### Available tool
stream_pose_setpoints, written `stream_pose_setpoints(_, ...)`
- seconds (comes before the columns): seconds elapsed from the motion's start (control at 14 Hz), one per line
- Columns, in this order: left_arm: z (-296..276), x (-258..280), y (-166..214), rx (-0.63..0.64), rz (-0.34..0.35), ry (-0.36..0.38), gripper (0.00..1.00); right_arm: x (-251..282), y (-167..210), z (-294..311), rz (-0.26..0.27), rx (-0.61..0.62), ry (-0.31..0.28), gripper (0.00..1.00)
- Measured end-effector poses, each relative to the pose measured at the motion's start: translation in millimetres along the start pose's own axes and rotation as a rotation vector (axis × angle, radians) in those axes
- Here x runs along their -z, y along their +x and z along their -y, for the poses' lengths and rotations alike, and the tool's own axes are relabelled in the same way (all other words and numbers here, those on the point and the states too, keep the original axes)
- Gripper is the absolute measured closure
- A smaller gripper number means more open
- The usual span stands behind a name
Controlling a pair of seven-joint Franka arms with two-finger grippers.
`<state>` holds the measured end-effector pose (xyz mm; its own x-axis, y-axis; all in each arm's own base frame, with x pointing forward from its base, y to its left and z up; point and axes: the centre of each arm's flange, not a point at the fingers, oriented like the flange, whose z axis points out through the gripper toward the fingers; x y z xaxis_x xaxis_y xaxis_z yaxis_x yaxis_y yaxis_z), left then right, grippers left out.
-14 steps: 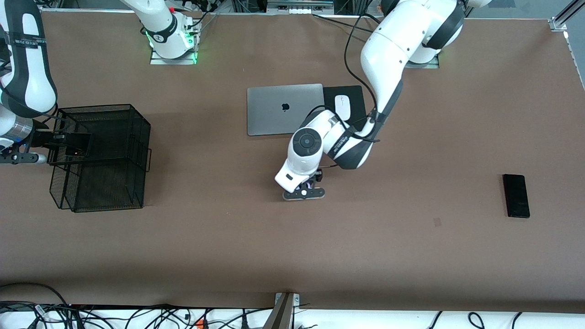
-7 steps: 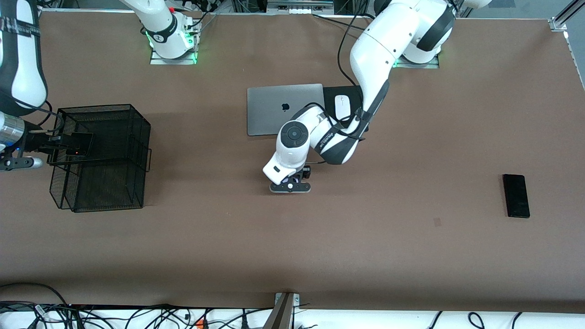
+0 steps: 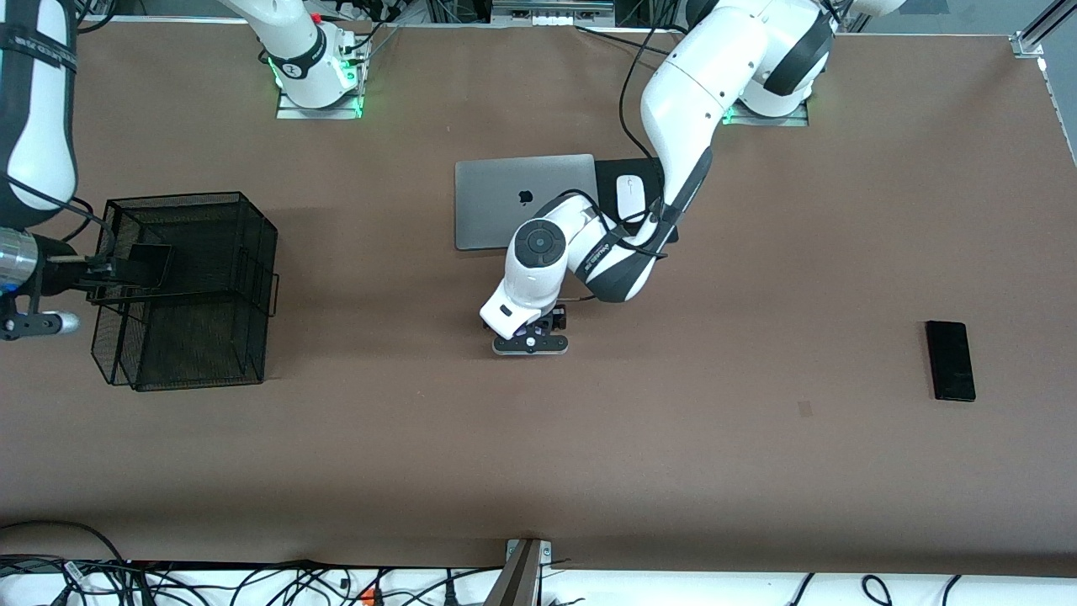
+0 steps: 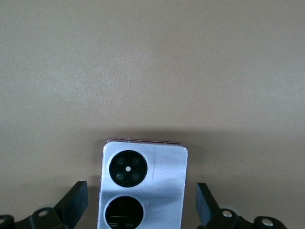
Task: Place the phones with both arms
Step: 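Lower the white phone onto the table and open the left gripper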
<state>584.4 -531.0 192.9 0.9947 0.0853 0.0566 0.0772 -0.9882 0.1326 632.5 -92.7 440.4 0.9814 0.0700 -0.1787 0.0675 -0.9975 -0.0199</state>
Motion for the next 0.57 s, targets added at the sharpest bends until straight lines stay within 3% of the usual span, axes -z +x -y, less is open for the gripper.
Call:
stream_pose_setpoints(0.28, 4.5, 6.0, 8.9, 0.015, -0.014, 0.008, 0.0, -0.6, 5.1, 19.5, 0.006, 0.024, 0.0, 0.0)
stream_pose_setpoints(0.57, 26.7, 9.9, 23.7, -0.056, -0.009, 0.11, 0.0, 2.4, 10.1, 52.4, 0.008, 0.038, -0.009, 0.0)
